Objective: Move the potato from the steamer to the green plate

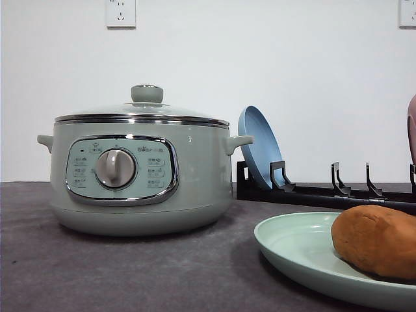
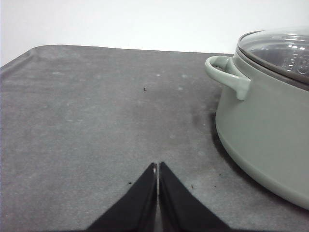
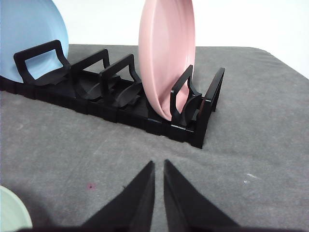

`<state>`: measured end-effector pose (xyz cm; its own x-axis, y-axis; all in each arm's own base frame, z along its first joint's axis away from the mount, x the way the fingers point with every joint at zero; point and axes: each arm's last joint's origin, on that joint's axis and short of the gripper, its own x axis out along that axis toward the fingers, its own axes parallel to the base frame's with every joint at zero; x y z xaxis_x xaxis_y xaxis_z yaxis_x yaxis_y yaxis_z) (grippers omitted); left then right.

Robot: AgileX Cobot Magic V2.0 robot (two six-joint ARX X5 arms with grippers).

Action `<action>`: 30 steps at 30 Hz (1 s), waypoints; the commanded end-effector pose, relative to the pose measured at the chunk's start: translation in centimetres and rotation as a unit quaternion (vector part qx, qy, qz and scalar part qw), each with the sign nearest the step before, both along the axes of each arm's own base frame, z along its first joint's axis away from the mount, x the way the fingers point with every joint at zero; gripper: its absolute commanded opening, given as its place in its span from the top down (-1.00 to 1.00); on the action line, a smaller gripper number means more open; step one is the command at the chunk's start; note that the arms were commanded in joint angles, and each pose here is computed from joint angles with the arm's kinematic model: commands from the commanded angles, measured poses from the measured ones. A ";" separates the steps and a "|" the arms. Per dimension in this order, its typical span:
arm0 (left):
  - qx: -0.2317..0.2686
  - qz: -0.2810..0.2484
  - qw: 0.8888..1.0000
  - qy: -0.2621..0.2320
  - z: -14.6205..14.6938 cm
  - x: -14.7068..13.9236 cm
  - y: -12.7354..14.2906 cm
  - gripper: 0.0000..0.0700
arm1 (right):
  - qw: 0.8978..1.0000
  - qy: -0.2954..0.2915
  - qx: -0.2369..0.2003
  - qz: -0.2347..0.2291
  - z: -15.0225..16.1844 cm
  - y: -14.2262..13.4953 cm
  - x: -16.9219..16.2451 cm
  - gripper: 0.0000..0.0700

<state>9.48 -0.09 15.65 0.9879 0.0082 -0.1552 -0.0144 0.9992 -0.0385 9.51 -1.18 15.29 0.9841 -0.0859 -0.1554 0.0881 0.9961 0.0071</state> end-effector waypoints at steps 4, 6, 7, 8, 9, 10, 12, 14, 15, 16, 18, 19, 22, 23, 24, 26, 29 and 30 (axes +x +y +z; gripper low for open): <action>0.000 0.000 1.000 0.013 -0.7 0.1 0.0 1.00 | 1.000 -0.003 -0.004 0.000 -0.1 0.0 0.0 0.94; 0.000 0.000 1.000 0.013 -0.7 0.1 0.0 1.00 | 1.000 -0.003 -0.004 0.000 -0.1 0.0 0.0 0.94; 0.000 0.000 1.000 0.013 -0.7 0.1 0.0 1.00 | 1.000 -0.003 -0.004 0.000 -0.1 0.0 0.0 0.94; 0.000 0.000 1.000 0.013 -0.7 0.1 0.0 1.00 | 1.000 -0.003 -0.004 0.000 -0.1 0.0 0.0 0.94; 0.000 0.000 1.000 0.013 -0.7 0.1 0.0 1.00 | 1.000 -0.003 -0.004 0.000 -0.1 0.0 0.0 0.94; 0.000 0.000 1.000 0.013 -0.7 0.1 0.0 1.00 | 1.000 -0.003 -0.004 0.000 -0.1 0.0 0.0 0.94; 0.000 0.000 1.000 0.013 -0.7 0.1 0.0 1.00 | 1.000 -0.003 -0.004 0.000 -0.1 0.0 0.0 0.94; 0.000 0.000 1.000 0.013 -0.7 0.1 0.0 1.00 | 1.000 -0.003 -0.004 0.000 -0.1 0.0 0.0 0.94; 0.000 0.000 1.000 0.013 -0.7 0.1 0.0 1.00 | 1.000 -0.003 -0.004 0.000 -0.1 0.0 0.0 0.94; 0.000 0.000 1.000 0.013 -0.7 0.1 0.0 1.00 | 1.000 -0.003 -0.004 0.000 -0.1 0.0 0.0 0.94; 0.000 0.000 1.000 0.013 -0.7 0.1 0.0 1.00 | 1.000 -0.004 -0.003 0.000 -0.1 0.0 0.0 0.94; 0.000 0.000 1.000 0.013 -0.7 0.1 0.0 1.00 | 1.000 -0.005 -0.002 0.000 0.0 0.0 0.0 0.94; 0.000 0.000 1.000 0.013 -0.7 0.1 0.0 1.00 | 1.000 -0.007 -0.003 0.000 0.0 0.0 0.0 0.94; 0.000 0.000 1.000 0.013 -0.7 0.1 0.0 1.00 | 1.000 -0.007 -0.003 -0.001 0.0 0.0 0.0 0.94; 0.000 0.000 1.000 0.013 -0.7 0.1 0.0 1.00 | 1.000 -0.007 -0.003 -0.001 0.0 0.0 0.0 0.94; 0.000 0.000 1.000 0.013 -0.7 0.1 0.0 1.00 | 1.000 -0.007 -0.003 -0.001 0.0 0.0 0.0 0.94; 0.000 0.000 1.000 0.013 -0.7 0.1 0.0 1.00 | 1.000 -0.007 -0.003 -0.001 0.0 0.0 0.0 0.94; 0.000 0.000 1.000 0.013 -0.7 0.1 0.0 1.00 | 1.000 -0.007 -0.003 -0.001 0.0 0.0 0.0 0.94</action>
